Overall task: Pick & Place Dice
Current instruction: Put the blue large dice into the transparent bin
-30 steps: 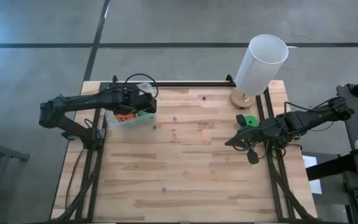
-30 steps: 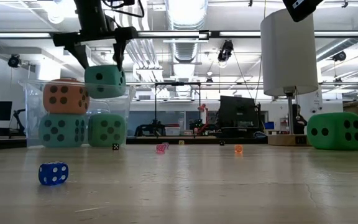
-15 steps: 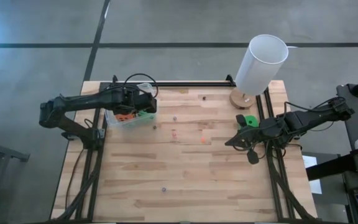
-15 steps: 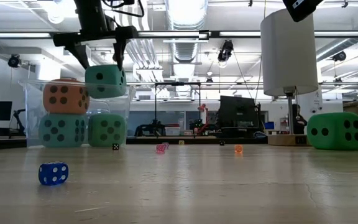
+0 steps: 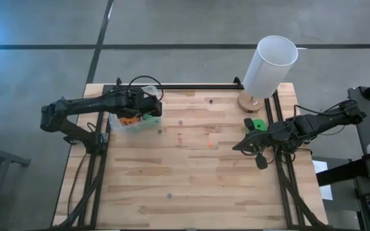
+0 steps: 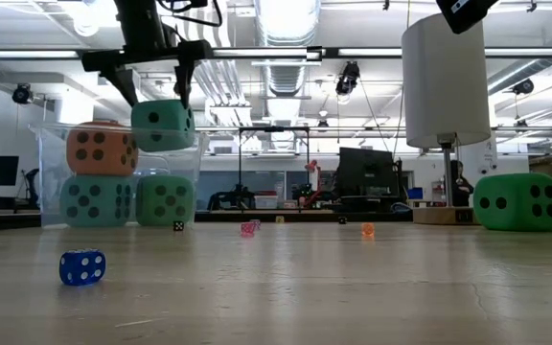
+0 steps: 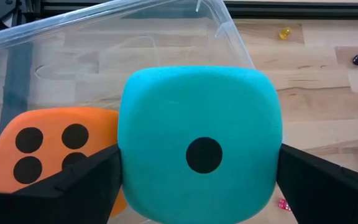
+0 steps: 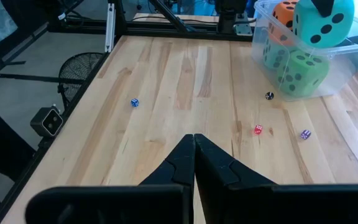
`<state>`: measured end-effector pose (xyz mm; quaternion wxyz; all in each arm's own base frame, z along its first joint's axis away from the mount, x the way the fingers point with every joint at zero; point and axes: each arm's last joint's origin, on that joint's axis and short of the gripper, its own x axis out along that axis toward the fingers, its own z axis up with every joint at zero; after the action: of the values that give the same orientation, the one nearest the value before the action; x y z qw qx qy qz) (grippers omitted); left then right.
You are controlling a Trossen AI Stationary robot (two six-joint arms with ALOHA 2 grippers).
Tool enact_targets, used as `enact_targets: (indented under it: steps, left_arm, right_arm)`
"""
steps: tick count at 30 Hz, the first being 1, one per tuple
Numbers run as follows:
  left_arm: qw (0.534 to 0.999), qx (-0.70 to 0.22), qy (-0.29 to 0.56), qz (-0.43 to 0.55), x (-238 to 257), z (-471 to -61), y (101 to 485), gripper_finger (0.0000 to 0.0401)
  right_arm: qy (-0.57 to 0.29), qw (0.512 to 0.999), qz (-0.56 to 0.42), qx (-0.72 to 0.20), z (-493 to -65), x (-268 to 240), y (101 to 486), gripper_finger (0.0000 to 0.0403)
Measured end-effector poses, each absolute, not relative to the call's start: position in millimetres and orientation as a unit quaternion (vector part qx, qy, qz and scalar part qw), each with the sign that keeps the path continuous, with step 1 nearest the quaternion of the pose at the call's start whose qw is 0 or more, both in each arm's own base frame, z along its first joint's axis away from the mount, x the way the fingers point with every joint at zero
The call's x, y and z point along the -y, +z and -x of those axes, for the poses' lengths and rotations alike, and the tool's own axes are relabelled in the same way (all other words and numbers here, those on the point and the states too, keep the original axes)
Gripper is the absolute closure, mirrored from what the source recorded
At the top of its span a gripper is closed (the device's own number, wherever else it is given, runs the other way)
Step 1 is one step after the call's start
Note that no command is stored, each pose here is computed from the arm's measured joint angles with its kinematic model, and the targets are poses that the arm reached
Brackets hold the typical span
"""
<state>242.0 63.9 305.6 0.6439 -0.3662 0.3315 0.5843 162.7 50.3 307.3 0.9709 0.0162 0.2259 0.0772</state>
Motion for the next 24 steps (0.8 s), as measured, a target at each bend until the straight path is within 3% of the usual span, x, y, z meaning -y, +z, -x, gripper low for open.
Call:
enact_targets:
  steps: [24]
  left_arm:
    - [0.633, -0.358, 0.547, 0.413, -60.4, -241.8, 306.9, 0.0006]
  right_arm:
    - [0.077, 0.971, -0.016, -0.226, -162.7, -50.4, 307.2, 0.0394]
